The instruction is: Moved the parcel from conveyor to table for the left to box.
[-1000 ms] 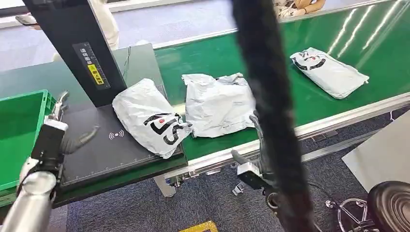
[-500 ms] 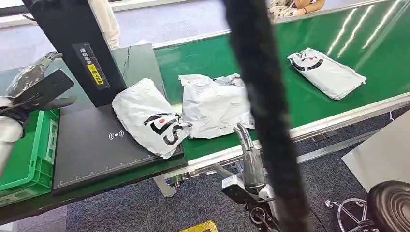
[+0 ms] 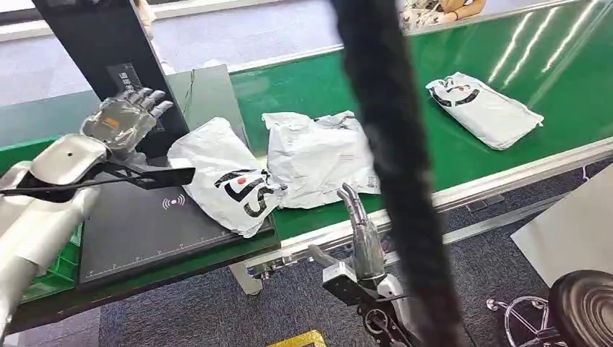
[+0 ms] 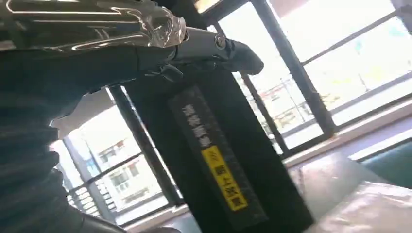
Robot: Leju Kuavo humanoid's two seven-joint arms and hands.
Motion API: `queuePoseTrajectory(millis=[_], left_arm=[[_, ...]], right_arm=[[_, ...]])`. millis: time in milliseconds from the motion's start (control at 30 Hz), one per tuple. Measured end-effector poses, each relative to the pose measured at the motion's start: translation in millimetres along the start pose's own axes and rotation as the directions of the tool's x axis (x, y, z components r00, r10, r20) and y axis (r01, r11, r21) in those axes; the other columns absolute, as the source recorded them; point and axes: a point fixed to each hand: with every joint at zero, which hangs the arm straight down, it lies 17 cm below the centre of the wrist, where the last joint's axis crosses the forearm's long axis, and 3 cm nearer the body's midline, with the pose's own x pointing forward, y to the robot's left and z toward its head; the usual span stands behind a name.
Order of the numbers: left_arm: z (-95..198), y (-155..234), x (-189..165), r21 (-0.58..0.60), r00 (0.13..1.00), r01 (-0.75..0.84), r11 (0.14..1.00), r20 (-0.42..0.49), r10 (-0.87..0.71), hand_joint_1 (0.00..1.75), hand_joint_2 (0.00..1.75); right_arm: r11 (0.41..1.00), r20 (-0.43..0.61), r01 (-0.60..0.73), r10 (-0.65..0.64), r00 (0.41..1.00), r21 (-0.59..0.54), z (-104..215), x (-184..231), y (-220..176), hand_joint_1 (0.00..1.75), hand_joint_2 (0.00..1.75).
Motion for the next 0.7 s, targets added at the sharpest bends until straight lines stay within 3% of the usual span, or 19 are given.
queuePoseTrajectory(millis=[67,233,300,333,367,700], left_arm=[[-1,-7,19,-0.006,0.998,-0.036,0.999,0.049,0.036,0.0,1.75],[-1,-9,22,-0.009,0.997,-0.044,0.999,0.059,0.045,0.0,1.75],[1,-31,62,-0.028,0.982,-0.125,0.992,0.139,0.128,0.0,1.75],[6,-61,102,-0.071,0.961,-0.203,0.977,0.179,0.212,0.0,1.75],[7,-66,108,-0.08,0.956,-0.217,0.973,0.182,0.228,0.0,1.75],[12,-85,109,-0.101,0.93,-0.327,0.94,0.144,0.339,0.0,1.75]], right_arm=[[1.0,-0.002,0.004,-0.004,1.0,-0.002,0,1,1,0.0,1.75],[1.0,-0.002,0.005,-0.005,1.0,-0.002,0,1,1,0.0,1.75],[1.0,-0.002,0.008,-0.008,1.0,-0.004,-1,1,1,0.0,1.75],[1.0,0.001,0.012,-0.012,1.0,-0.005,-5,2,1,0.0,1.75],[1.0,0.003,0.014,-0.014,1.0,-0.002,-6,2,1,0.0,1.75],[0.999,0.016,0.034,-0.034,0.999,0.006,-22,-1,7,0.0,1.75]])
